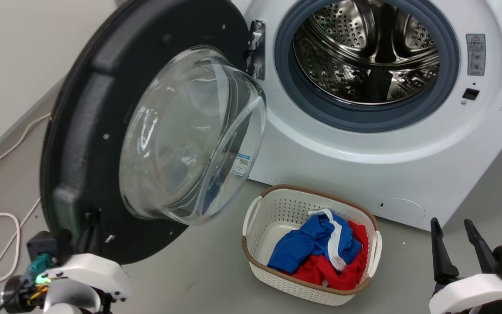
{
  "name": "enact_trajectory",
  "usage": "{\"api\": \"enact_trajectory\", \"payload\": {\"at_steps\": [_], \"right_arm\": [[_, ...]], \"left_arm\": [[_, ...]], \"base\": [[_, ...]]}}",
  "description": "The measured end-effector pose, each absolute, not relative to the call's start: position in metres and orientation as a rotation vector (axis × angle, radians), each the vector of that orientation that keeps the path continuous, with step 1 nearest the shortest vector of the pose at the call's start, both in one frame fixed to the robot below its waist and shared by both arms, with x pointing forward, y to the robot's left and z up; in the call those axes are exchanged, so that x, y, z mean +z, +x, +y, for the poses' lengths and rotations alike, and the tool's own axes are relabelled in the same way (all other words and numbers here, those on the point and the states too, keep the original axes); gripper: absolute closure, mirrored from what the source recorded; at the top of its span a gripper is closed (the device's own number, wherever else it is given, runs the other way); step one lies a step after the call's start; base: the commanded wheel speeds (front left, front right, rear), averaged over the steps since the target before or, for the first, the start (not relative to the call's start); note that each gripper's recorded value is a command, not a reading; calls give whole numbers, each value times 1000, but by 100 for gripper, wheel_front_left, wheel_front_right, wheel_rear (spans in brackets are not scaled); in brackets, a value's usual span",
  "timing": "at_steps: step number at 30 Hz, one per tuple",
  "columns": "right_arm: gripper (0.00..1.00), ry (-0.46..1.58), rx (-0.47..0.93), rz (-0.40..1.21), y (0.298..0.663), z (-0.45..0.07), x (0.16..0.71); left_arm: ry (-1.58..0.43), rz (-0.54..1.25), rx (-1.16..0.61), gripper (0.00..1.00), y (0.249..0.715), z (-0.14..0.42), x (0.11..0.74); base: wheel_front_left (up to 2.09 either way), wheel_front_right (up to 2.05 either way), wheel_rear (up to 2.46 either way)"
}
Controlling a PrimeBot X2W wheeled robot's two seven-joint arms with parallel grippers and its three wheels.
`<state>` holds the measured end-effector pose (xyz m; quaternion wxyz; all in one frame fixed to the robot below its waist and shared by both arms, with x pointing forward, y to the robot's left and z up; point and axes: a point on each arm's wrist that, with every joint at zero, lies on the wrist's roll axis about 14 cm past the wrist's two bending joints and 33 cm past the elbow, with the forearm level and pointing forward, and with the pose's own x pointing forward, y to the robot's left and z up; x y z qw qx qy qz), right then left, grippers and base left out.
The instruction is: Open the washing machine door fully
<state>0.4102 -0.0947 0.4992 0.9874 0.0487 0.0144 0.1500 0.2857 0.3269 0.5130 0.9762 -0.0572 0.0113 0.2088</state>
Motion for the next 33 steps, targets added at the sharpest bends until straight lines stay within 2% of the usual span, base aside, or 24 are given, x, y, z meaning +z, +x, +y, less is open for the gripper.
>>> {"api": "enact_trajectory", "payload": {"at_steps": [21,33], "right_arm": [[0,75,275,86,435,-103,480],[0,66,273,70,430,-104,486]], "left_arm": [[-25,85,634,100,318,443,515],[-8,53,639,100,317,451,517]], "base": [[0,0,0],[0,0,0]]}}
